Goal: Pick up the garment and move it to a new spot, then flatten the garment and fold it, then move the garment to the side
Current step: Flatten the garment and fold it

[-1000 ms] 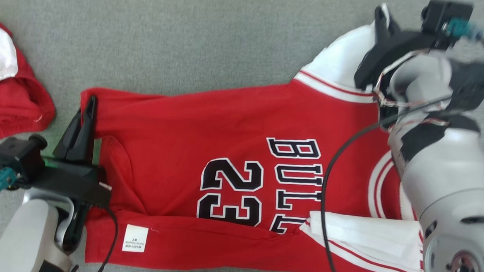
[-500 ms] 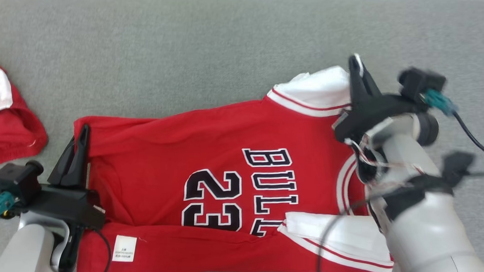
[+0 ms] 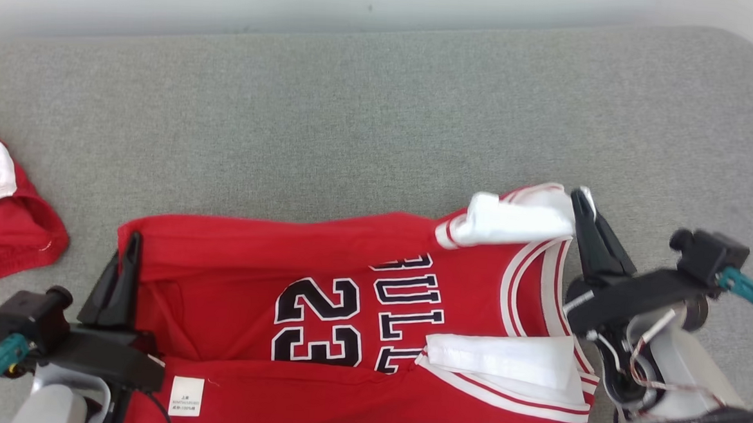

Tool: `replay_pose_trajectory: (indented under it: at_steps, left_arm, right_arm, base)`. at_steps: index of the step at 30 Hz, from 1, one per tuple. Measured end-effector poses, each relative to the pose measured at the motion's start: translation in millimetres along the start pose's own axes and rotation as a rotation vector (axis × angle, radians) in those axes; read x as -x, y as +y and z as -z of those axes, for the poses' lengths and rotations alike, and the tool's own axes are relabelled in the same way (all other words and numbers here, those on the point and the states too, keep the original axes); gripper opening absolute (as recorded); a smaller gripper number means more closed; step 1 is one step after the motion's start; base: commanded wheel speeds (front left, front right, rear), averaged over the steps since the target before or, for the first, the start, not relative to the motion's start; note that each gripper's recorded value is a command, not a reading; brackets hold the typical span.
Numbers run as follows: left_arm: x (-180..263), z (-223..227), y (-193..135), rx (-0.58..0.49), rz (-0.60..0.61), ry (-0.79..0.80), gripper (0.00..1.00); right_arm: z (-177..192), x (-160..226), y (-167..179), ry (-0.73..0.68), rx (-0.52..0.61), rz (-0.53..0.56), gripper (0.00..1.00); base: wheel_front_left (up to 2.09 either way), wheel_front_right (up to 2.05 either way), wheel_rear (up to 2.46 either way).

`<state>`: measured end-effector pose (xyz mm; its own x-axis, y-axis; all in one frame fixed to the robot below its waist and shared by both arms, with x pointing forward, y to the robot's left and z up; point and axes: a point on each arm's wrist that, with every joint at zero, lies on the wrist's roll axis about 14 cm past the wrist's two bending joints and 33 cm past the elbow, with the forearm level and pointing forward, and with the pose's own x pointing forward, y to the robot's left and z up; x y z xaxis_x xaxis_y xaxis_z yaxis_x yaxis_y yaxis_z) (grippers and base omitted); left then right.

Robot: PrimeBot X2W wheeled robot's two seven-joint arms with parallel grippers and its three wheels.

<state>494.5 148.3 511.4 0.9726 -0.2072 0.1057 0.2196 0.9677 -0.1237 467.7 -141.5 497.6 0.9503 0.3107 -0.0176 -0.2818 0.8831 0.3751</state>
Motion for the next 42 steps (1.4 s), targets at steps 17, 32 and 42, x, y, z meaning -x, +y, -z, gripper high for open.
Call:
replay_pose_trajectory:
  at_steps: [17, 32, 42]
  left_arm:
    - [42, -1, -9, 0.035, -0.045, -0.001, 0.00]
    - [62, 16, 2, 0.061, -0.102, 0.054, 0.00]
    - [65, 24, 5, 0.062, -0.116, 0.078, 0.00]
  right_arm:
    - [10, 46, 8, -0.015, -0.110, 0.032, 0.00]
    - [46, 62, 19, 0.129, -0.107, 0.034, 0.00]
    - [57, 68, 23, 0.193, -0.095, 0.034, 0.00]
  base:
    - [0.00, 0.00, 0.00]
    - [0.00, 0.00, 0.00]
    - [0.00, 0.00, 0.00]
